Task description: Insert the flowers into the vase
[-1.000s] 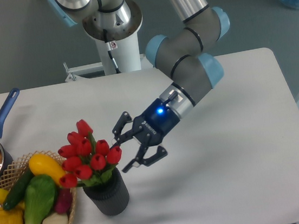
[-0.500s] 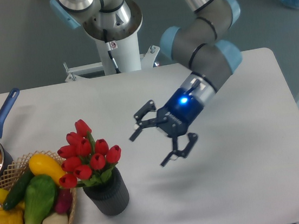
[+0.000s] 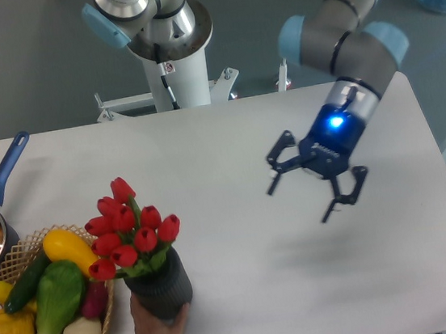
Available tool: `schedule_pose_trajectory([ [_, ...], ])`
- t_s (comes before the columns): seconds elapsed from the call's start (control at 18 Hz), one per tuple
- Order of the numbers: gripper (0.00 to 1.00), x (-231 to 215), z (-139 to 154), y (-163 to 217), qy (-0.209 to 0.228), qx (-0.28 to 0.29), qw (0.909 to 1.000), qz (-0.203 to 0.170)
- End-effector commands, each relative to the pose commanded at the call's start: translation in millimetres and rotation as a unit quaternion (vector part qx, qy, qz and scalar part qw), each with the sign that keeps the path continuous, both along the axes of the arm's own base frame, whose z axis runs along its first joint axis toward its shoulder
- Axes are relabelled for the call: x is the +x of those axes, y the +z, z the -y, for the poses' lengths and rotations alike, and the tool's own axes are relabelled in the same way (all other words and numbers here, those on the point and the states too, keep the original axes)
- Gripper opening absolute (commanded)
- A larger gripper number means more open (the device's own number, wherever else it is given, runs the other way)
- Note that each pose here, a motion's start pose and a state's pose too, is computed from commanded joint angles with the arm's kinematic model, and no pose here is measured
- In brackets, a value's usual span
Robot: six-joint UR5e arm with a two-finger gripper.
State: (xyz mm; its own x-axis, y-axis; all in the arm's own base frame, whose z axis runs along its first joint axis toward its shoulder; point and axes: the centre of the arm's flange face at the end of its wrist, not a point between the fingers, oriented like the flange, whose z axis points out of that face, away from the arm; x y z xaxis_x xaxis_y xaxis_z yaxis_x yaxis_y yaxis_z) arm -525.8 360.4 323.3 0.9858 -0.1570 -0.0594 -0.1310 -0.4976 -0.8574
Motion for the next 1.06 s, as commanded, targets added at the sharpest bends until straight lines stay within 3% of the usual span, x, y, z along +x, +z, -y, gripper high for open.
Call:
schedule_pose_trajectory([
  [0.11,1.0,-7.1,6.8,-6.2,0.015,-0.066,0.9974,-0.025],
  [0.33,1.0,-31.8,10.0,-3.0,0.039,-0.169,0.9819,-0.076],
  [0.39,1.0,-40.8,7.9,-4.1,0.046,-0.211,0.9717,-0.095],
  [0.67,1.0,-48.9,10.7,-9.3,0.062,-0.3,0.9443,-0.121],
  [0.89,1.0,-49.8,6.0,-13.3,0.072,-0.393,0.9054,-0.145],
  [1.06,1.0,-50.2,10.7,-20.7,0.071,-0.427,0.8907,-0.137],
])
